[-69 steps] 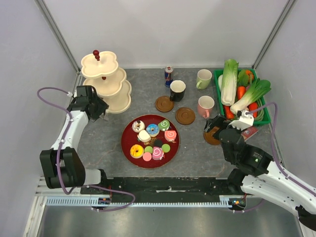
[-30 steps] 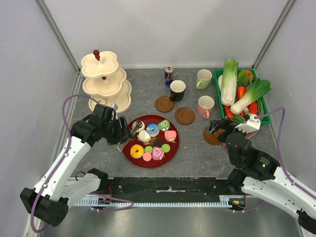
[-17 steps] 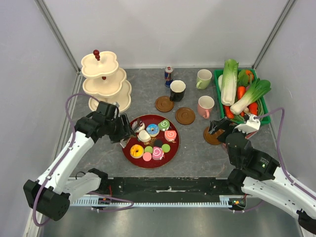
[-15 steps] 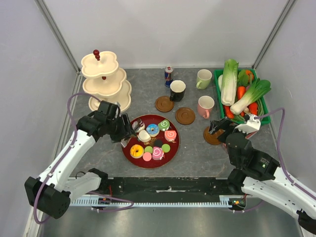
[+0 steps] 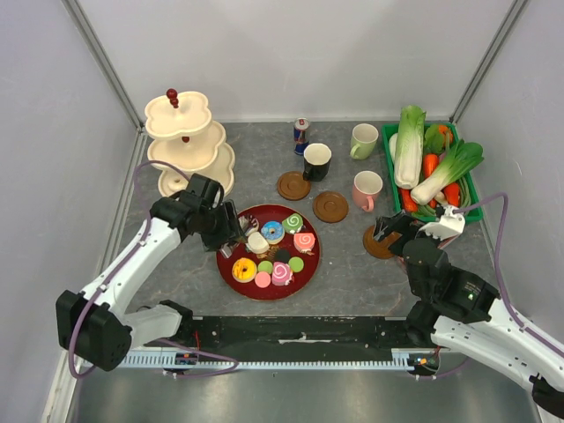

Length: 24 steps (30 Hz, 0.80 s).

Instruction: Serve the afternoon tea

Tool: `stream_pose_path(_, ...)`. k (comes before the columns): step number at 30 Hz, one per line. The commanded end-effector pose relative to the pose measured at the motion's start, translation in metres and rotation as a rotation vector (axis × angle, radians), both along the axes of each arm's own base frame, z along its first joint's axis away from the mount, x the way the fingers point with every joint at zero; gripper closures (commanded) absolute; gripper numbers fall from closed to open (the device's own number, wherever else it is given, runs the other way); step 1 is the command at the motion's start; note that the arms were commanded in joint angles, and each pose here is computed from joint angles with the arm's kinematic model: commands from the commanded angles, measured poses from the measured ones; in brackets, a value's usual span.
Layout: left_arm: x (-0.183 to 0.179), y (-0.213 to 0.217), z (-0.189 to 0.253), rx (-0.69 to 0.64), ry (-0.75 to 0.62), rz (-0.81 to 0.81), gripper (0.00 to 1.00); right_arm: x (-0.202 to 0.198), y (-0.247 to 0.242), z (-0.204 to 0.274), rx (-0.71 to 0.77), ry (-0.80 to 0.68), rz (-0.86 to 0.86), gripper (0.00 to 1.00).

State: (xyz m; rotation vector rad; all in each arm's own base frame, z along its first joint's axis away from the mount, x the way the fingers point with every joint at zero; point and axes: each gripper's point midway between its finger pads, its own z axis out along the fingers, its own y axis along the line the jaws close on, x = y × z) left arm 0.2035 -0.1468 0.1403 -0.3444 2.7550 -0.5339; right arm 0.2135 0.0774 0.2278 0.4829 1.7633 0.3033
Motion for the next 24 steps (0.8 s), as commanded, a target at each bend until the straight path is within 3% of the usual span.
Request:
stream_pose_path(1,0.018,-0.008,0.016,-0.013,-0.068,-0.018,0.36,0.001,-0.008,0.002,0.011,-0.018,-0.044,0.02)
stream_pose_path(13,0.023,-0.010,0.009,0.011,-0.046,-0.054,0.37,0.000,-0.009,-0.001,0.011,-0.017,-0.050,0.02)
stream_pose_path(24,0.022,-0.014,0.023,-0.005,-0.066,-0.073,0.49,-0.002,-0.014,0.003,0.030,-0.033,-0.062,0.02)
